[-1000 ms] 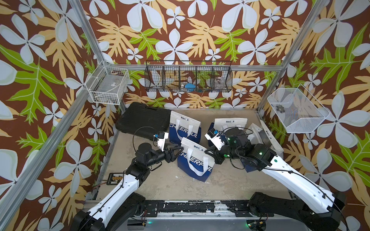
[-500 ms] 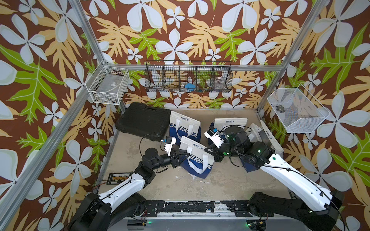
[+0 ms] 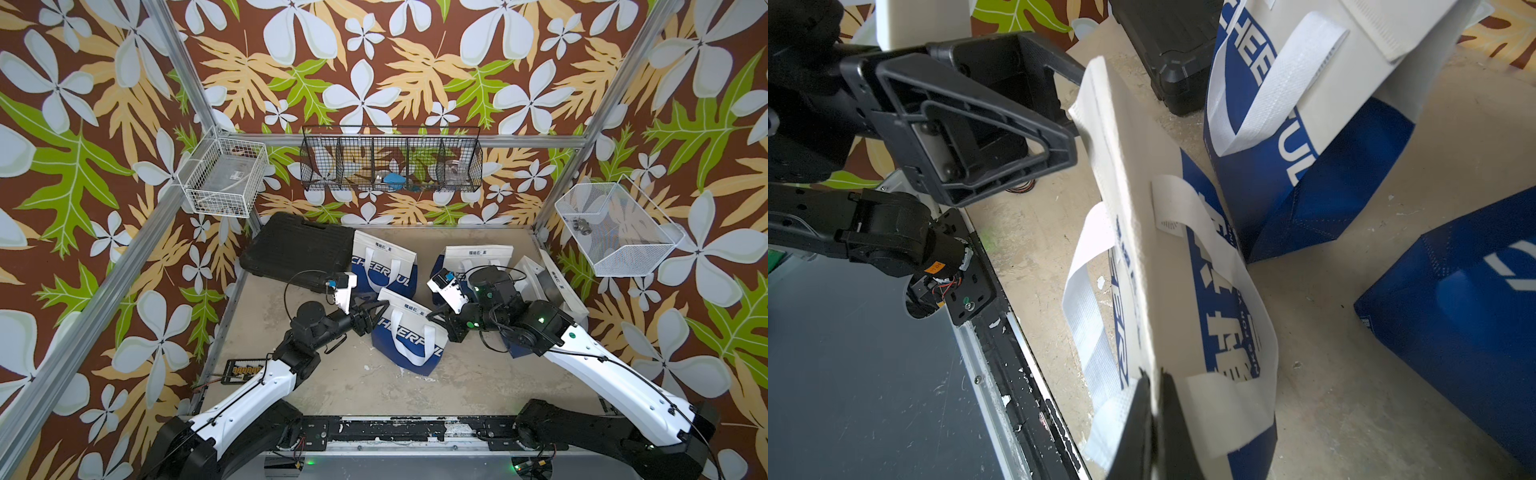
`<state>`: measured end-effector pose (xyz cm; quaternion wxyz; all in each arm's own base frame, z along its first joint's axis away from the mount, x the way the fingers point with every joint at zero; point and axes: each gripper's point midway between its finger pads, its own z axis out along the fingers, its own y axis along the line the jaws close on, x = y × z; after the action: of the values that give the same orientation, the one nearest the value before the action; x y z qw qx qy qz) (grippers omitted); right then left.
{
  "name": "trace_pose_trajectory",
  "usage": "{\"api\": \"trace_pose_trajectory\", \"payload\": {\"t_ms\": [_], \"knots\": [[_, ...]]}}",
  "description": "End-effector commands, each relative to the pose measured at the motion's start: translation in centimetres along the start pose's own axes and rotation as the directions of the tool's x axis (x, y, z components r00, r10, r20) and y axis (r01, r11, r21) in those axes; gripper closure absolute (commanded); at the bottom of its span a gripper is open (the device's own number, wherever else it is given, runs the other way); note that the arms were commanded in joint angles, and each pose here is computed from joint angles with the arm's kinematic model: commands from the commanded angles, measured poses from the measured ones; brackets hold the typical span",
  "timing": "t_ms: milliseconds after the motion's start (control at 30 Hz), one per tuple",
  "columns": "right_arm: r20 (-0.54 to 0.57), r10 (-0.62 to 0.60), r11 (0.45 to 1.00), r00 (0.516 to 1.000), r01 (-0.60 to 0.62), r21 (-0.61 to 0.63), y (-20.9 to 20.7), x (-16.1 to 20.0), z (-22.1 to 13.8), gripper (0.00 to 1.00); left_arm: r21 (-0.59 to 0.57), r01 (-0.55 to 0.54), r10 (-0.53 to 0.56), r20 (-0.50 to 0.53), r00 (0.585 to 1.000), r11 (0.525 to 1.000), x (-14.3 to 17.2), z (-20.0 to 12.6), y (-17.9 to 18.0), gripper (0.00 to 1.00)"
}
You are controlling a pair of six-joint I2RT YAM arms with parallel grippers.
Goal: Open the takeout bag
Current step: Pick up the takeout bag at the center of the board.
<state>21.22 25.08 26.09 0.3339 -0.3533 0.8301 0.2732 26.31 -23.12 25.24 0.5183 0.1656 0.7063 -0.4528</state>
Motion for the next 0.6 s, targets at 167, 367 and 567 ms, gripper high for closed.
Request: {"api": "trace_pose_trajectory", "payload": {"t_ms": [167,367,567], "knots": [[0.044,-0.017,1.000,0.999,0.017,-0.002,0.0,-1.0,-0.7,1.00,0.159,-0.019,0.047,-0.173,0.984,0.987,3.5,0.3,-1.6,0.36],[0.051,0.013,0.999,0.999,-0.015,0.030,-1.3,-1.3,-1.1,1.00,0.252,0.065,-0.017,-0.188,0.982,0.966,3.9,0.4,-3.2,0.85],[0.032,0.069,0.983,0.997,-0.073,0.169,-3.9,-1.3,-0.8,0.84,0.229,0.117,-0.111,-0.035,0.993,0.966,2.4,-1.1,-3.7,1.00]]}}
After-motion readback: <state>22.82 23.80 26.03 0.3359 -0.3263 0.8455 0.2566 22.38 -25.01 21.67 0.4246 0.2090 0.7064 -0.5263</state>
